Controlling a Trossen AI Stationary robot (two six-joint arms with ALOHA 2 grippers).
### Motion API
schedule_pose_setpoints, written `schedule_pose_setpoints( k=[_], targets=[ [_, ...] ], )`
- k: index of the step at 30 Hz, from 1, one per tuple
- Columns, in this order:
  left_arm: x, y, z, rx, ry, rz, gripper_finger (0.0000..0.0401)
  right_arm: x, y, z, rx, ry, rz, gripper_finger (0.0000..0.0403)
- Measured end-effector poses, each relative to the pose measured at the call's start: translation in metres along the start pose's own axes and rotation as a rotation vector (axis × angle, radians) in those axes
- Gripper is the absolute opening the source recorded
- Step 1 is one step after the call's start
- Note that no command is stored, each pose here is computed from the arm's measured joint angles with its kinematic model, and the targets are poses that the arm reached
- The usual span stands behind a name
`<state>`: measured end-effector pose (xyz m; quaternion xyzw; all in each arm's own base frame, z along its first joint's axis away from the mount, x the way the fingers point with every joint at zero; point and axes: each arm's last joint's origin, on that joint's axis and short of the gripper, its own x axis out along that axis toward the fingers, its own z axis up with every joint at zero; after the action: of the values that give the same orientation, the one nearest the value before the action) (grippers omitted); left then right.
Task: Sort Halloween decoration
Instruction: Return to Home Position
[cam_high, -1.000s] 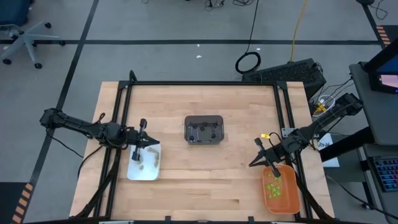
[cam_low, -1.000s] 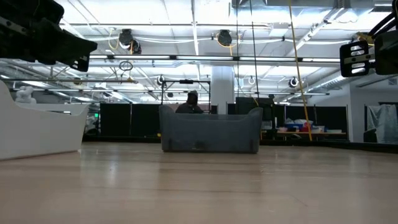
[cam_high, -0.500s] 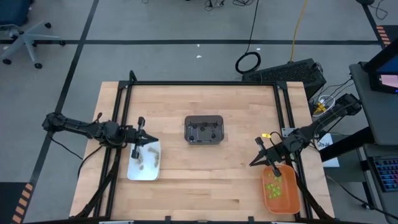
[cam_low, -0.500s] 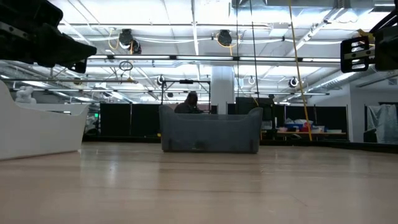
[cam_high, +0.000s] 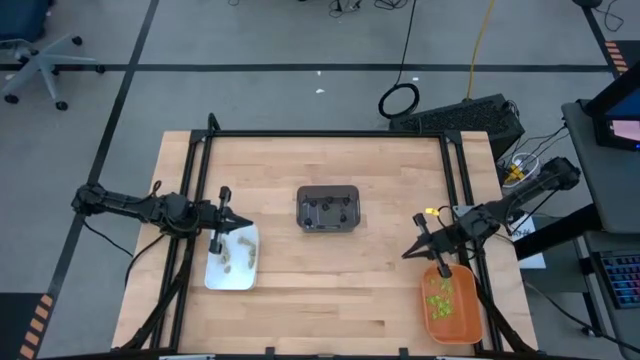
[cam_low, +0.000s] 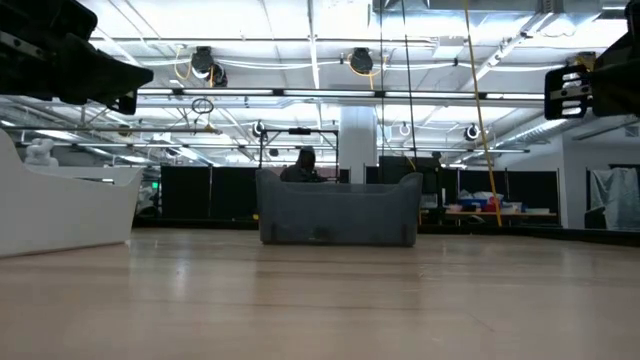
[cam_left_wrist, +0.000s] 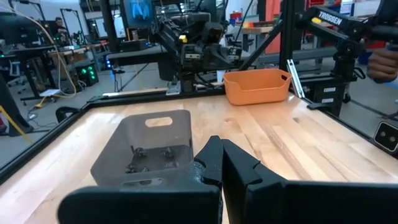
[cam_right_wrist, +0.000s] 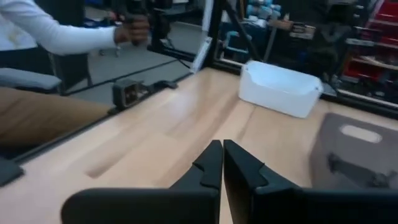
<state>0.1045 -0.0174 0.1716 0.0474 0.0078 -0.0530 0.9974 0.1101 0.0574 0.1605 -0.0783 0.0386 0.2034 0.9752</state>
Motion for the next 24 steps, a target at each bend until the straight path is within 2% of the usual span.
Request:
schedule_pose_setpoints(
  k=[8,13,24],
  targets=[
    [-0.005,0.001,0.002,-0.003,-0.028,0.002,0.0000,-0.011,-0.011,-0.001,-0.015,-0.006,-0.087,0.0000],
    [-0.008,0.001,-0.001,-0.011,-0.009,0.001,0.0000,-0.018,-0.016,0.002,-0.030,-0.064,-0.085,0.0000],
    [-0.010,0.001,0.000,-0.009,-0.030,0.002,0.0000,-0.023,-0.023,0.002,-0.055,-0.079,-0.136,0.0000]
  ],
)
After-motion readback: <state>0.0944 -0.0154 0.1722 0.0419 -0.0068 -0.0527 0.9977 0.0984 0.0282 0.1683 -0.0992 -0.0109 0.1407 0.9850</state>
